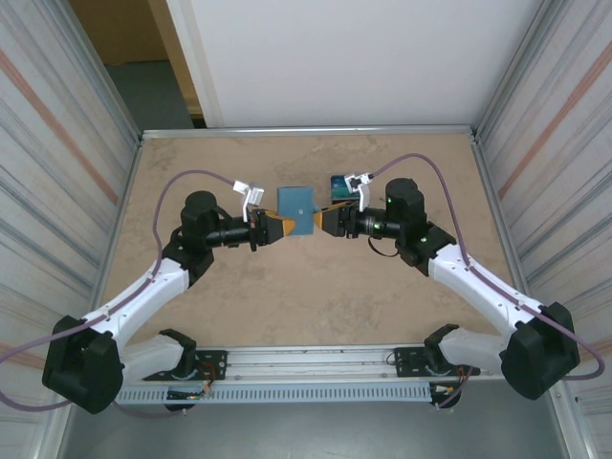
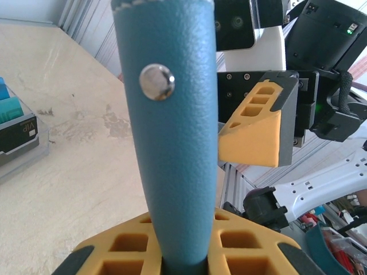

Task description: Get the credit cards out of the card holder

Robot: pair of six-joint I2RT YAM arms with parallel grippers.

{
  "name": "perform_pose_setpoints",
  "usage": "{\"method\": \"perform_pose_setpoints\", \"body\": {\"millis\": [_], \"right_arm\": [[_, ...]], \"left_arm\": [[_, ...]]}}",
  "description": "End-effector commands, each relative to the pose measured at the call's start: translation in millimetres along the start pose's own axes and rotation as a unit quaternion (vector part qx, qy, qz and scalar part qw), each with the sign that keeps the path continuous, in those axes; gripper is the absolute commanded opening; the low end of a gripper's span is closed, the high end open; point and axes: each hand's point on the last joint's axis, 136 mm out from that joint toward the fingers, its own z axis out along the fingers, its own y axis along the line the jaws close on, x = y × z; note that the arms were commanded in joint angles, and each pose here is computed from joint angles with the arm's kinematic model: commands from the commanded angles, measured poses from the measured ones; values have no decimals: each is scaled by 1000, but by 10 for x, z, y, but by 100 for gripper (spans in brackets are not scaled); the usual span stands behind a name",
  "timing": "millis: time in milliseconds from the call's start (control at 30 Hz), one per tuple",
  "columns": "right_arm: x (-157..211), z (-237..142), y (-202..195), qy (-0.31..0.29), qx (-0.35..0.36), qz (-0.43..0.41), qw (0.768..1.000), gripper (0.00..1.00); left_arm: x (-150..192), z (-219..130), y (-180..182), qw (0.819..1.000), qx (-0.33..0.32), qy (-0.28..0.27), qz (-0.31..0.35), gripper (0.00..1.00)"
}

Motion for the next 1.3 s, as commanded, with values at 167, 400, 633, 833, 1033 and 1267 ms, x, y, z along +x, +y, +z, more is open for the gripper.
{"method": "perform_pose_setpoints", "body": {"millis": [167, 400, 633, 833, 1033, 1267], "right_arm": [[-67, -34, 48, -14, -16, -3, 1000, 38], [-62, -32, 203, -8, -55, -8, 998, 44], [6, 32, 386, 12, -84, -26, 996, 45], [45, 57, 493, 19, -96, -44, 994, 41], [60, -1, 628, 19, -130, -55, 990, 45], [116, -15, 863, 30, -175, -76, 981, 37]], "left_arm": [[-182, -84, -304, 998, 49, -23, 39, 0], [-169, -80, -330, 997, 59, -18, 37, 0], [-125, -28, -402, 995, 88, -1, 39, 0], [-114, -13, -534, 993, 106, 4, 60, 0], [-95, -22, -544, 993, 102, 8, 63, 0], [-79, 47, -542, 992, 111, 19, 55, 0]]}}
